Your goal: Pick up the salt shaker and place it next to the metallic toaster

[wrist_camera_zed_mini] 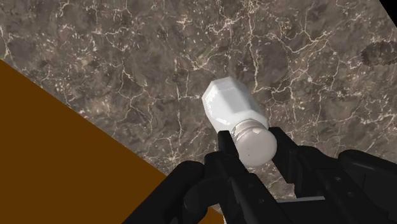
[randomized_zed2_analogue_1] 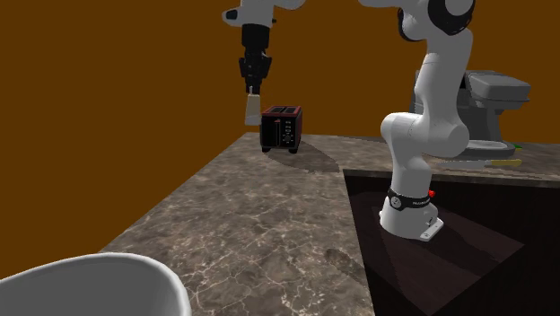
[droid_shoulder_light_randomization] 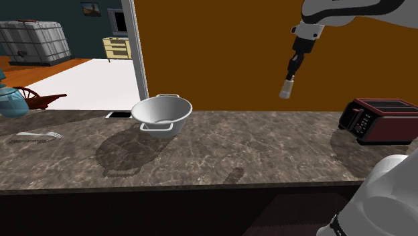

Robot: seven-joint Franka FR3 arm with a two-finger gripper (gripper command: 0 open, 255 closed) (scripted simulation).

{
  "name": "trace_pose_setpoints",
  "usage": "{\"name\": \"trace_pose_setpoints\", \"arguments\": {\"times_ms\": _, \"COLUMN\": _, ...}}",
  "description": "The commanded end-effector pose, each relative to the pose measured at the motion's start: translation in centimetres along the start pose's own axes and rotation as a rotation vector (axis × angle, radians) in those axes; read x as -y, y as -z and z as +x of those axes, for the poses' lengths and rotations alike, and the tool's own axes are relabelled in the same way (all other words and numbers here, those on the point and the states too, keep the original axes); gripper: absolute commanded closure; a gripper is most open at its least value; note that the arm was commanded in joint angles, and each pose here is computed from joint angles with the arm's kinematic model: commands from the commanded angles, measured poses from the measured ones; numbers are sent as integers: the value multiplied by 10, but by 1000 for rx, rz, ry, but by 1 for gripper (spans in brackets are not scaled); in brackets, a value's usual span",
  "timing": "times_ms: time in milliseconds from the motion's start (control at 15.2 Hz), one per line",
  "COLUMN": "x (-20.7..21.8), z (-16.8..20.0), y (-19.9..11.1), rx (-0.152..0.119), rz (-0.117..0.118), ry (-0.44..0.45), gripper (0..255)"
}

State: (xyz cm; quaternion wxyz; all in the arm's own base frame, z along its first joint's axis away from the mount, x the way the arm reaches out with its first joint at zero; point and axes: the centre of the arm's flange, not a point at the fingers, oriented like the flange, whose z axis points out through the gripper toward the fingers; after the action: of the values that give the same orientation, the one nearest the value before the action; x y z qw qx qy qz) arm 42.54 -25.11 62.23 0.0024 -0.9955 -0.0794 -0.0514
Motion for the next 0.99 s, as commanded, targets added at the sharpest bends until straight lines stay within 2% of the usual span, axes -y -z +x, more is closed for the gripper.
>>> {"name": "trace_pose_setpoints", "arguments": {"times_ms": 0, "x": 1, "z": 1, "y": 11, "rx": 0, "rz": 0, "ry": 0, "gripper": 255}}
{"name": "trace_pose_setpoints", "arguments": {"times_ms": 264, "x": 1, "z": 3, "y": 31, "rx": 0, "rz": 0, "ry": 0, "gripper": 255}}
{"name": "trace_pose_setpoints", "arguments": {"times_ms": 924, "x": -32, "z": -124, "y": 44, "rx": 0, "rz": 0, "ry": 0, "gripper": 255}}
